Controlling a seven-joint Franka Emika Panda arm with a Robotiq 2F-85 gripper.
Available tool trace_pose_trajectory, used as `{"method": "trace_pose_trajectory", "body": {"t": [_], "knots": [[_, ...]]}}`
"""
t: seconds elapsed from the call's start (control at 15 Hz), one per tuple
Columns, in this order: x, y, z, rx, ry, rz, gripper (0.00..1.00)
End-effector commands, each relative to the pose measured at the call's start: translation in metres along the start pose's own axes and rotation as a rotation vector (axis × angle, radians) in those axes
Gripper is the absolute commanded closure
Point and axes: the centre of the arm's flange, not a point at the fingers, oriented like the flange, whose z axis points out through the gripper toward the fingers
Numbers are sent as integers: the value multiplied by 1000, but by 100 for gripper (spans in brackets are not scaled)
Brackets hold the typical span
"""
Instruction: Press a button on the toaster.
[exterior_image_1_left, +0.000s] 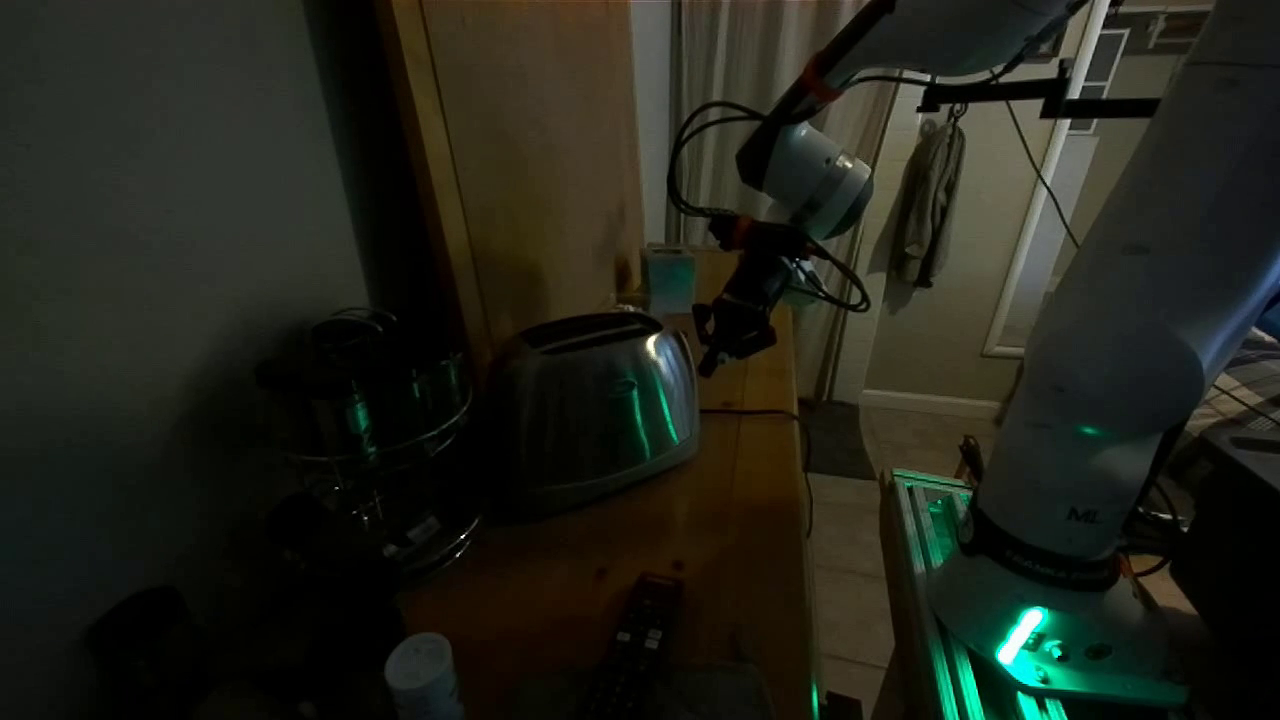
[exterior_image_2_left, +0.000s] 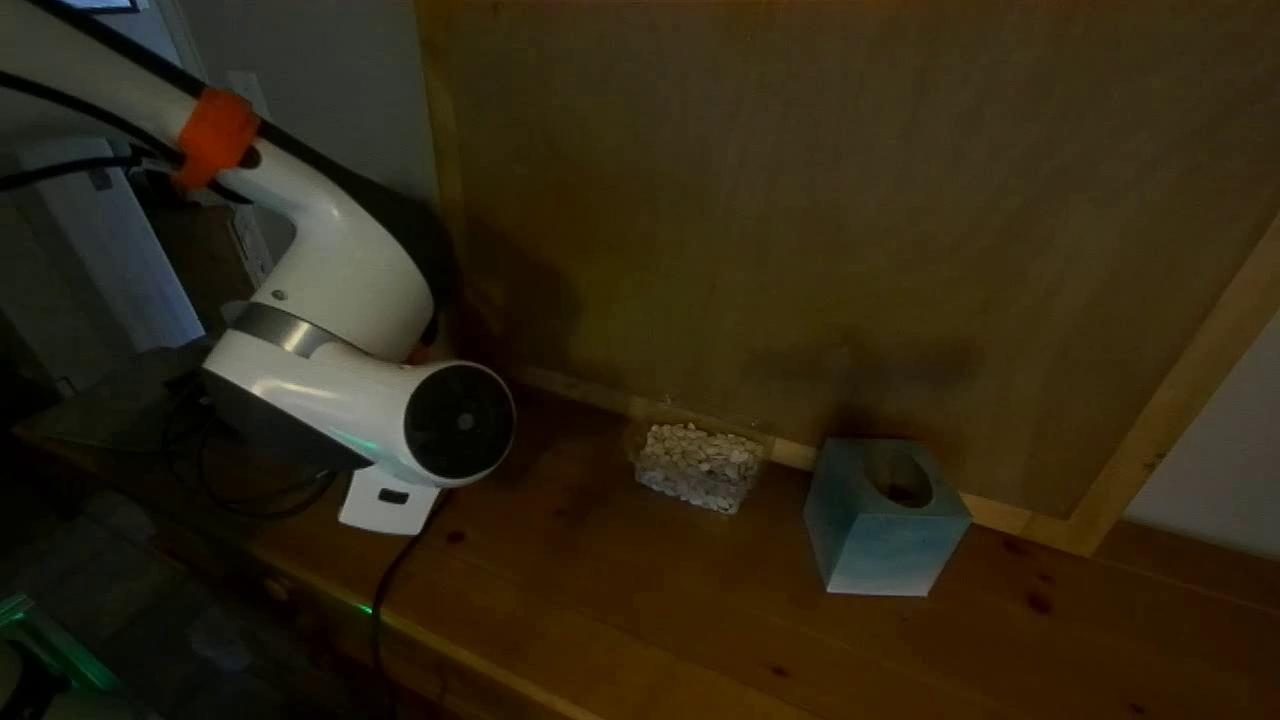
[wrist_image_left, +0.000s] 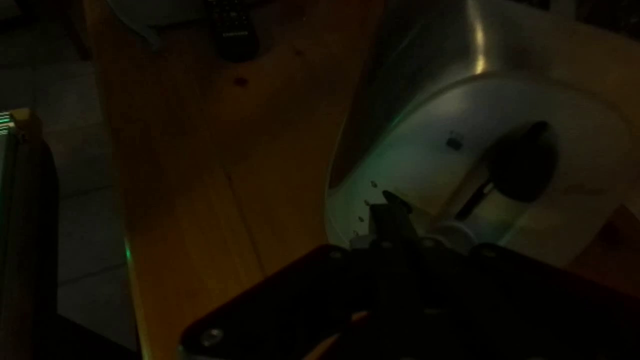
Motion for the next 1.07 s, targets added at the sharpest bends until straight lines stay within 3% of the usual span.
{"method": "trace_pose_trajectory", "body": {"t": [0.0, 1.0], "knots": [[0, -8, 0, -21, 36, 22, 100], [-5, -9, 5, -65, 37, 11, 100]]}}
